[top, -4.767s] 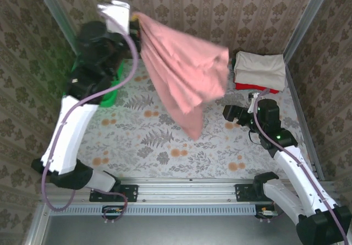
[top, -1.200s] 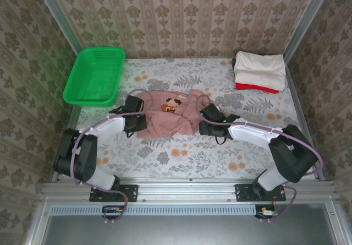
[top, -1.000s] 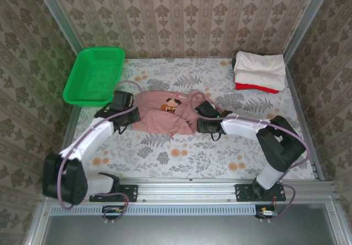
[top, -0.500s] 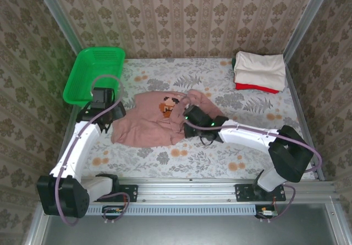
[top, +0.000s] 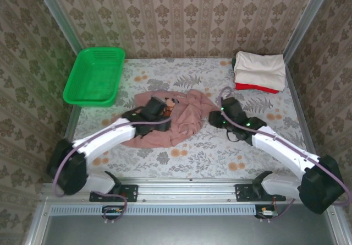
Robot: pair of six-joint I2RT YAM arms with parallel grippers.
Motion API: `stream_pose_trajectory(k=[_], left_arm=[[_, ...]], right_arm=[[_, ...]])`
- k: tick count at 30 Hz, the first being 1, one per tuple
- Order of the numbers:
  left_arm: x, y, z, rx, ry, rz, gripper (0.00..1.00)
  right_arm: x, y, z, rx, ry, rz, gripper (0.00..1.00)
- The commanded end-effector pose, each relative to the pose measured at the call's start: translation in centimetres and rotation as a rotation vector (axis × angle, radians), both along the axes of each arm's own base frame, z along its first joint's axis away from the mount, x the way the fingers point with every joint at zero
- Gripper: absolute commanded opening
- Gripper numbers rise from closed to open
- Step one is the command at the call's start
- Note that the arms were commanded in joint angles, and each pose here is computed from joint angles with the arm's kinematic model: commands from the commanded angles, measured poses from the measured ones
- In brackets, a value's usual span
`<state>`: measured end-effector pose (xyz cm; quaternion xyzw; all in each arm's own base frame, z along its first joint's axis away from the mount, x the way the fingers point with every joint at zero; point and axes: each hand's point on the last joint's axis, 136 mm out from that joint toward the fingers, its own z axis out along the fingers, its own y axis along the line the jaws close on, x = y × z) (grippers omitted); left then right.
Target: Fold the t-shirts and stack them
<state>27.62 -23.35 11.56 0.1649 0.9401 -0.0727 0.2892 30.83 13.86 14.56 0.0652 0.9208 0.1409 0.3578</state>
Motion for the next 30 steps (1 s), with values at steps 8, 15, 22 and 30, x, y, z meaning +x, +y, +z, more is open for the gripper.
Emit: stream_pose_trajectory(k=[8, 15, 22, 30], left_arm=[[2.3, -12.6, -3.5, 0.169, -0.06, -0.199, 0.81], [1.6, -7.1, -7.0, 0.29, 0.024, -0.123, 0.08], [-2.0, 1.9, -4.7, 0.253, 0.017, -0.036, 0.05], [-2.2, 7.8, -4.7, 0.1, 0.065, 0.113, 0.14]], right_arm=[[-0.7, -8.0, -3.1, 0.067, 0.089, -0.205, 0.45], [0.3, -6.8, -3.6, 0.115, 0.099, -0.15, 0.45], [2.7, -1.6, -4.7, 0.08, 0.148, -0.052, 0.45], [3.9, 8.4, -8.7, 0.018, 0.23, 0.108, 0.42]])
